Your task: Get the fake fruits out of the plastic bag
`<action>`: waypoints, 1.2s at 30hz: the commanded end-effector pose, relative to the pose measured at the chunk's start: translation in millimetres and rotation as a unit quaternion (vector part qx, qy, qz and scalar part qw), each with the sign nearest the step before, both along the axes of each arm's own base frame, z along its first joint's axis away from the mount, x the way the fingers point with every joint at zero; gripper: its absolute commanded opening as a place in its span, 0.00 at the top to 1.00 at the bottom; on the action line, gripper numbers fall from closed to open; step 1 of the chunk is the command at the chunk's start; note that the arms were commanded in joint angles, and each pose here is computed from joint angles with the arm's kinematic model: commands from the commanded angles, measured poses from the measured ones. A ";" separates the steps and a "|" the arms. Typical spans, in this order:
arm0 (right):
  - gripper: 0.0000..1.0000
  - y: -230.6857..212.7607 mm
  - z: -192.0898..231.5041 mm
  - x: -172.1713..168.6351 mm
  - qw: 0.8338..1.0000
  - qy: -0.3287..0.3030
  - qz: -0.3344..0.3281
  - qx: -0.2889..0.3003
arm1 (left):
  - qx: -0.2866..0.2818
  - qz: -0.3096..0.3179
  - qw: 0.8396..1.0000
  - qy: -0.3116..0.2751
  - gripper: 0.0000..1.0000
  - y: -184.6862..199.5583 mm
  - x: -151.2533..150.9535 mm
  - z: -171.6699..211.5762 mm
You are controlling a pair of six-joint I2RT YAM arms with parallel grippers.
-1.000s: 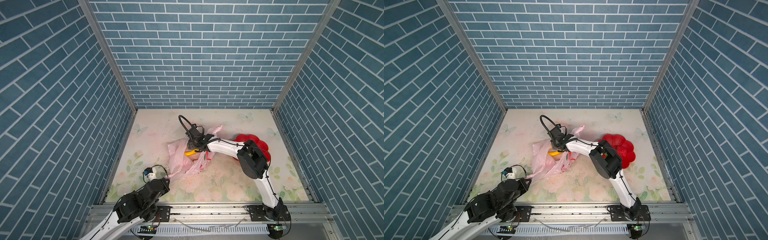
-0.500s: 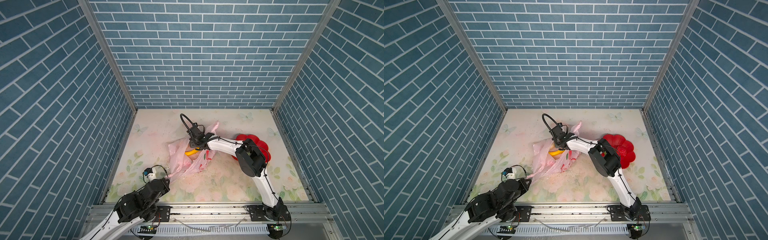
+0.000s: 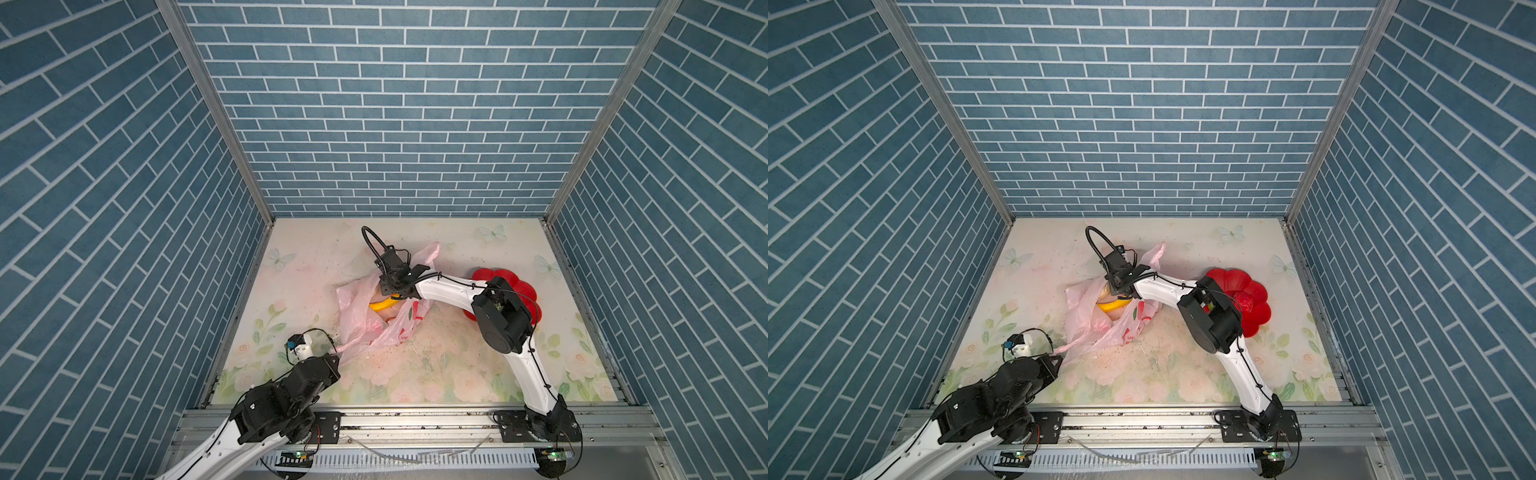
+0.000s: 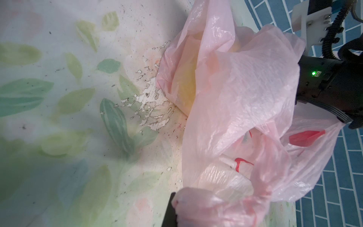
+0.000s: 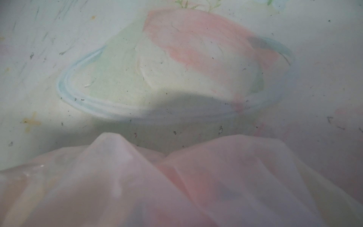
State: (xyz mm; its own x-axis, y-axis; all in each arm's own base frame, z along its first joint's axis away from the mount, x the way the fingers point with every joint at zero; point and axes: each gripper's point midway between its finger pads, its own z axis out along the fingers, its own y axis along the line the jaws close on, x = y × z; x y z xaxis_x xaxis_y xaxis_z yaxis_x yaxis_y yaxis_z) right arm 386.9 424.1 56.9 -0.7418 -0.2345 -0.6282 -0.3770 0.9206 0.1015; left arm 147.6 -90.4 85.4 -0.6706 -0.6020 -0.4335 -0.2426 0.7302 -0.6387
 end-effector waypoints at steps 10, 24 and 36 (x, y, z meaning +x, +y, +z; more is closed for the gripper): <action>0.64 -3.9 45.2 -30.0 0.999 0.015 0.029 0.041 | 0.031 0.027 0.997 -0.063 1.00 -4.6 29.3 28.5; 0.65 -3.4 65.7 -79.6 0.995 0.056 0.068 0.052 | 0.066 0.028 0.993 -0.088 1.00 -15.0 47.9 52.6; 0.66 -15.4 100.0 -115.0 0.990 0.078 0.098 0.060 | 0.072 0.034 0.992 -0.098 1.00 -12.9 50.5 57.3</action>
State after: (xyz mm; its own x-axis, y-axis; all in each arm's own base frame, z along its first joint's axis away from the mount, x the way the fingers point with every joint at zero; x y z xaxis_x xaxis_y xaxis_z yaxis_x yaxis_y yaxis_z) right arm 285.5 419.6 139.4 -0.7656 -0.3253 -0.5550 -0.5281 0.8104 0.2536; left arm 195.5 -104.1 133.5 -0.5448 -0.5657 -0.6190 -0.1871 0.8016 -0.5678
